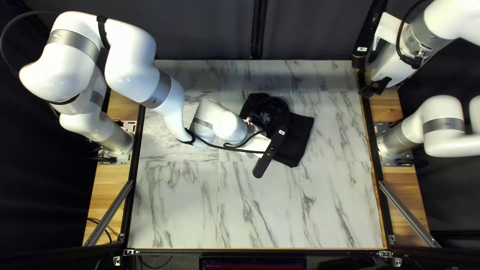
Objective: Fold t-shirt
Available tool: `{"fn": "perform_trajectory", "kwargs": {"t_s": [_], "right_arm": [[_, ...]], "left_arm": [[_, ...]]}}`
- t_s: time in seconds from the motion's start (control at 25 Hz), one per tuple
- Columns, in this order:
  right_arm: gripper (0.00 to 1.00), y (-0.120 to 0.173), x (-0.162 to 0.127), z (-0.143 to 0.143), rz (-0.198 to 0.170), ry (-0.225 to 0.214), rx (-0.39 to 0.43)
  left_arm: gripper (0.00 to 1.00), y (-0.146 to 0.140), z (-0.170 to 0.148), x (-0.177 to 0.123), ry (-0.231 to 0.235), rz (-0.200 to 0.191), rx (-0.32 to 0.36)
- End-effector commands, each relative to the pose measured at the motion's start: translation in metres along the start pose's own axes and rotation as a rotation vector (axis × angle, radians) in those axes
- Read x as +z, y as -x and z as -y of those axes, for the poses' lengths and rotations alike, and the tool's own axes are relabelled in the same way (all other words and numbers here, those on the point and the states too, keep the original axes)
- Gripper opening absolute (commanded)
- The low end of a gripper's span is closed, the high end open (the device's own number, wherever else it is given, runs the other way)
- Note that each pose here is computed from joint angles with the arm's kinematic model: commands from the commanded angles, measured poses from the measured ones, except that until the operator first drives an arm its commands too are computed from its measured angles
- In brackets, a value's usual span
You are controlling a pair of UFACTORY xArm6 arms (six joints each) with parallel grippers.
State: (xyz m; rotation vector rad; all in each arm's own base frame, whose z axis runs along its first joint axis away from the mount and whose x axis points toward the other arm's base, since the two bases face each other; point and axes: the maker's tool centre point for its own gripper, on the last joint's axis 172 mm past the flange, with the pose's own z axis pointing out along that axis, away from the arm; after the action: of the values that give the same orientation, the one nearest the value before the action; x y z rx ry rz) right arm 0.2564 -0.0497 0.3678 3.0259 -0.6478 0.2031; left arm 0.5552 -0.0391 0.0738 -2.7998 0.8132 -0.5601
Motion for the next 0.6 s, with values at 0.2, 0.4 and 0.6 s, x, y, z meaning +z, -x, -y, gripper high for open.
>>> {"fn": "perform_trajectory", "kwargs": {"t_s": [0.2, 0.4, 0.6], "right_arm": [[1.00, 0.000, 0.000, 0.000, 0.000, 0.000, 0.000], [1.00, 0.000, 0.000, 0.000, 0.000, 0.000, 0.000], [1.00, 0.000, 0.000, 0.000, 0.000, 0.000, 0.000]], "left_arm": [[0.00, -0.019, 0.012, -0.020, -0.029, -0.014, 0.020], [0.00, -0.027, 0.018, -0.031, -0.056, -0.034, 0.024], [0.00, -0.028, 0.025, -0.038, -0.080, -0.045, 0.022]]}}
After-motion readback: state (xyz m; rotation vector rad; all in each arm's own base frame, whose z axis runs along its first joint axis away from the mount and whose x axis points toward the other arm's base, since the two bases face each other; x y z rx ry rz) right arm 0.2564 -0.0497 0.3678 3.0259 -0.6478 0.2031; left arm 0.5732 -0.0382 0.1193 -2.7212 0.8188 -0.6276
